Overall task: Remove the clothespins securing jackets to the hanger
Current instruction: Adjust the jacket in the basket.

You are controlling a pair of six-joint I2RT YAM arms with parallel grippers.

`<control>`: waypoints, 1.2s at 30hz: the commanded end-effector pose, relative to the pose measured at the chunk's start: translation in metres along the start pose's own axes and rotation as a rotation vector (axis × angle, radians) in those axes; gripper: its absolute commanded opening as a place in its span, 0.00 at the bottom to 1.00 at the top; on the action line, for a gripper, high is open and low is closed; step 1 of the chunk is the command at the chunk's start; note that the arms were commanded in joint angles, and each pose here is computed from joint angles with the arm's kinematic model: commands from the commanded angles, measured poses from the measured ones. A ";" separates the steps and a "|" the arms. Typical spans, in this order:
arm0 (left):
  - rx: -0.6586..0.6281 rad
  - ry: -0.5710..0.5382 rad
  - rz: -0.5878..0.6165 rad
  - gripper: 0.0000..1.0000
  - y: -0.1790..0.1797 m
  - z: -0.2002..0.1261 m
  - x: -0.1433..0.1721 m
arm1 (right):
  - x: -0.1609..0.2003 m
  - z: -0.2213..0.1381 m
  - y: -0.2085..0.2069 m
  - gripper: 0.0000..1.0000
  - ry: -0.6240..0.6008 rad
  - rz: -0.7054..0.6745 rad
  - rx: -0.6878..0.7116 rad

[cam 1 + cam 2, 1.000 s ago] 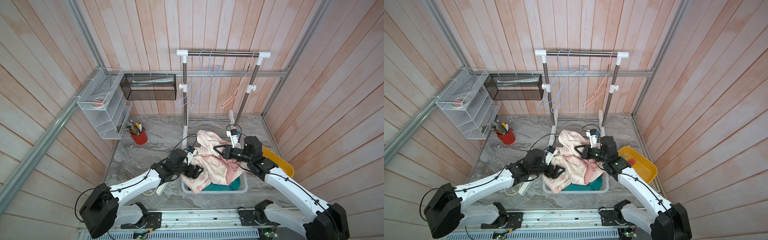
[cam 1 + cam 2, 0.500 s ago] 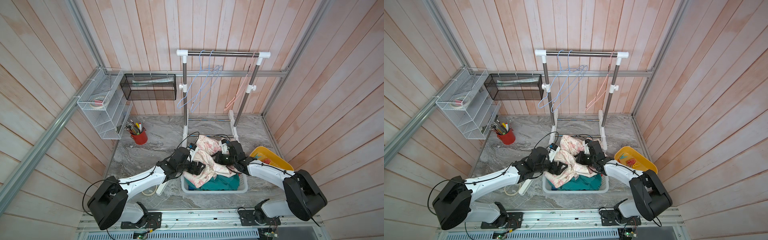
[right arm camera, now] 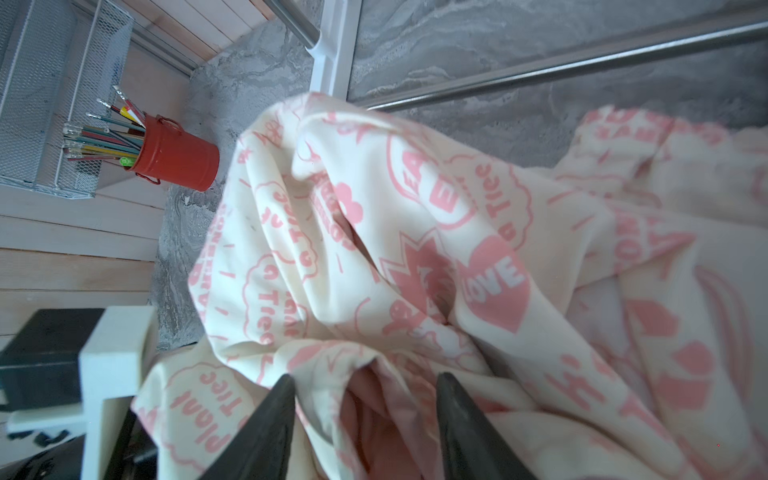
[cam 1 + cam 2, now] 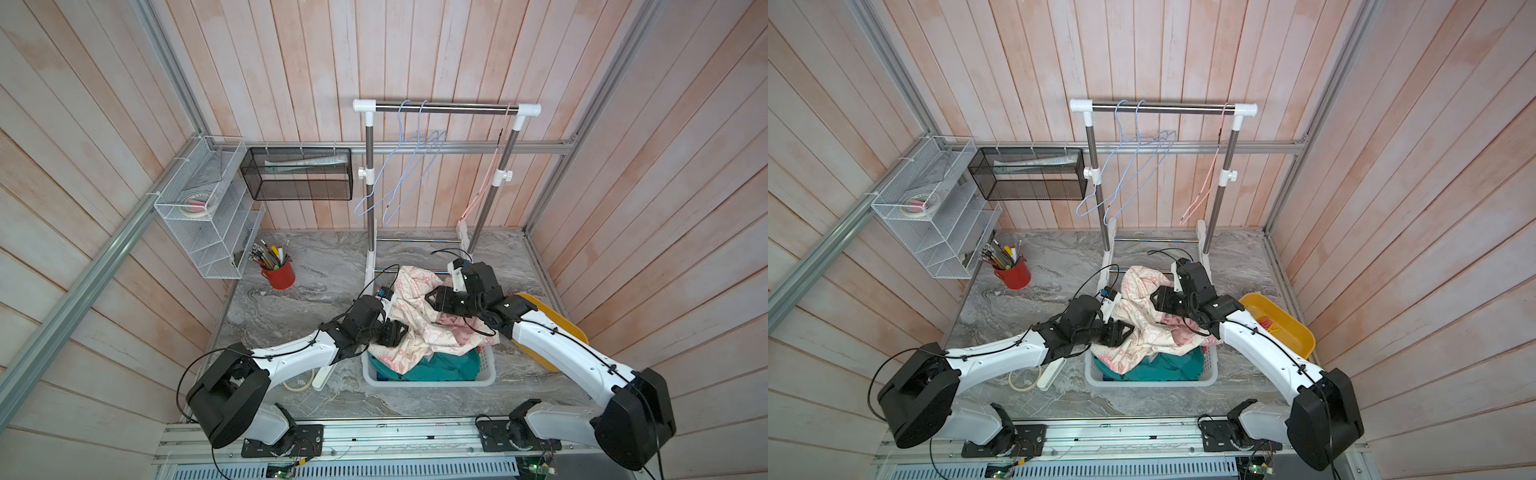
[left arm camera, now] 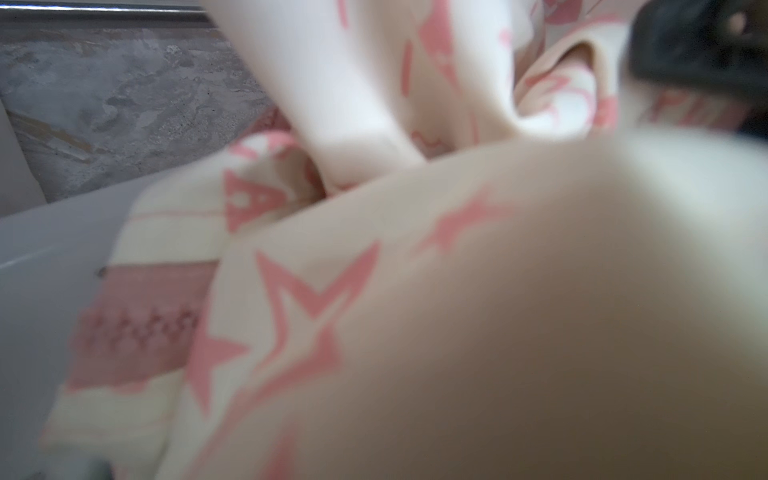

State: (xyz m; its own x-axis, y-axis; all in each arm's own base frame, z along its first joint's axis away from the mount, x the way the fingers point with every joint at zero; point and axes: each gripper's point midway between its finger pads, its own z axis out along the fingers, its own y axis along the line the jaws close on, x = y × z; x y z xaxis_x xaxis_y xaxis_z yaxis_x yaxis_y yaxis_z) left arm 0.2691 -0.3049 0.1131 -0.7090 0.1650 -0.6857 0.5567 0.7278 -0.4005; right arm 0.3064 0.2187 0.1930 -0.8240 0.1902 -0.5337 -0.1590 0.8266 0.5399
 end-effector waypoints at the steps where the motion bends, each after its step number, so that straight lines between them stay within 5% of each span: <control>1: -0.110 0.128 -0.037 0.63 0.030 -0.003 0.044 | -0.015 -0.017 0.001 0.58 -0.018 -0.054 0.064; 9: -0.106 0.112 -0.034 0.63 0.027 -0.008 0.039 | -0.068 0.010 -0.008 0.61 -0.078 -0.135 0.142; 15: -0.109 0.102 -0.041 0.64 0.027 -0.011 0.039 | -0.069 0.058 -0.015 0.61 -0.015 -0.169 0.109; 26: -0.133 0.113 -0.049 0.65 0.033 -0.009 0.044 | 0.016 0.066 0.029 0.34 0.208 -0.159 -0.077; 36: -0.139 0.143 -0.065 0.66 0.037 0.000 0.051 | 0.076 0.094 -0.010 0.31 0.347 -0.119 0.034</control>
State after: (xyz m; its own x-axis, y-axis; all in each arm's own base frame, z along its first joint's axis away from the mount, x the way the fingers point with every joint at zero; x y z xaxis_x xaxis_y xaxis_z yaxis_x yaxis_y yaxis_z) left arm 0.2643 -0.2936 0.1113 -0.7220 0.1477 -0.6759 0.5262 0.7515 -0.3979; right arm 0.3151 0.2846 0.1359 -0.8752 -0.0585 -0.4802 -0.3233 0.8091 0.4907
